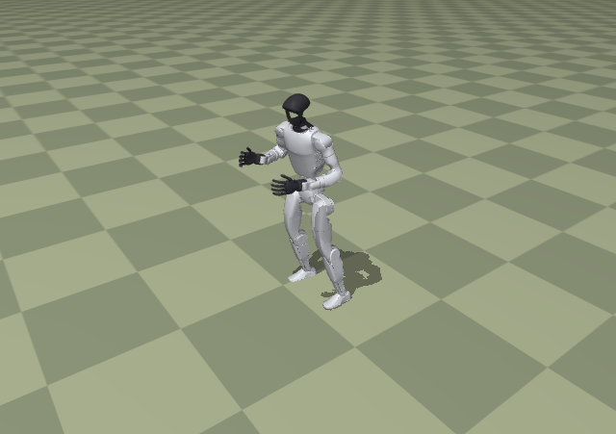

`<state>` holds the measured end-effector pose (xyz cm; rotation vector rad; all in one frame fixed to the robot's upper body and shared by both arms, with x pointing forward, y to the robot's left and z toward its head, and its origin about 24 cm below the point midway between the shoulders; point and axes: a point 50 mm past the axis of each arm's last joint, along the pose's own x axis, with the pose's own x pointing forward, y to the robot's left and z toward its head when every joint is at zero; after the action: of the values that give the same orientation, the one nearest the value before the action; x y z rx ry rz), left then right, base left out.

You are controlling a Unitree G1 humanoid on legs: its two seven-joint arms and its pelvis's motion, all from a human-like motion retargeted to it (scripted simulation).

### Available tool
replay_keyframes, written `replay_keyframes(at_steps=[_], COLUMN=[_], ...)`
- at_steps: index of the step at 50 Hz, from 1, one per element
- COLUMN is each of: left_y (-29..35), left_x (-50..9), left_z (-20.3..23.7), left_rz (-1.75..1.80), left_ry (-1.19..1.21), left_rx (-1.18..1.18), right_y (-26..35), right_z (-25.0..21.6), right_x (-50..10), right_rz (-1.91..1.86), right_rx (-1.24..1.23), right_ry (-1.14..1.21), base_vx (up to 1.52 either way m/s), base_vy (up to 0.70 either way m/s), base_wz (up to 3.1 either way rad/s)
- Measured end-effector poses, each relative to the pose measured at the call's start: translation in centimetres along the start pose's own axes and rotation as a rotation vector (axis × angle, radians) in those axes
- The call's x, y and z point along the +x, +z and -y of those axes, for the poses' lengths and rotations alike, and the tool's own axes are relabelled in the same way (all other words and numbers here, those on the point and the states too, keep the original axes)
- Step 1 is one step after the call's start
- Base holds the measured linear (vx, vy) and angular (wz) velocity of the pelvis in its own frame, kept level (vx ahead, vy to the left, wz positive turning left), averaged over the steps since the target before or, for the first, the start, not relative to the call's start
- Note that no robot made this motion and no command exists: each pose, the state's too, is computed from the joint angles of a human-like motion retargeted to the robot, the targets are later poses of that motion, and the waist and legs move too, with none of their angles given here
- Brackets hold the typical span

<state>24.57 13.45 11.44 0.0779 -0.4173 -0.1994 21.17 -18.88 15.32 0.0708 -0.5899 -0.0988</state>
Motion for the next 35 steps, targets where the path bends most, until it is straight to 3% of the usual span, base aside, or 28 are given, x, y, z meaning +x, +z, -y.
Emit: replay_keyframes(at_steps=[10,17,28,35], left_y=[1.0,-0.8,-1.8,-1.4], left_x=[1.2,0.6,-0.4,-3.2], left_z=[4.0,4.5,1.5,-3.1], left_rz=[0.034,-0.058,-0.127,-0.156], left_ry=[-0.198,-0.143,-0.026,0.067], left_rx=[-0.033,-0.151,-0.082,0.107], right_y=[-2.0,-0.8,-1.8,-3.1], right_z=[-2.2,-3.9,-2.7,0.6], right_x=[0.6,1.4,1.1,-2.2], right_rz=[-0.078,0.0,-0.071,-0.244], right_rx=[-0.045,0.004,-0.041,-0.02], right_ry=[0.079,0.181,0.144,0.091], base_vx=[-0.31,-0.12,-0.01,-0.08], base_vy=[-0.02,-0.01,0.0,0.0], base_wz=[-0.01,-0.42,0.0,0.1])
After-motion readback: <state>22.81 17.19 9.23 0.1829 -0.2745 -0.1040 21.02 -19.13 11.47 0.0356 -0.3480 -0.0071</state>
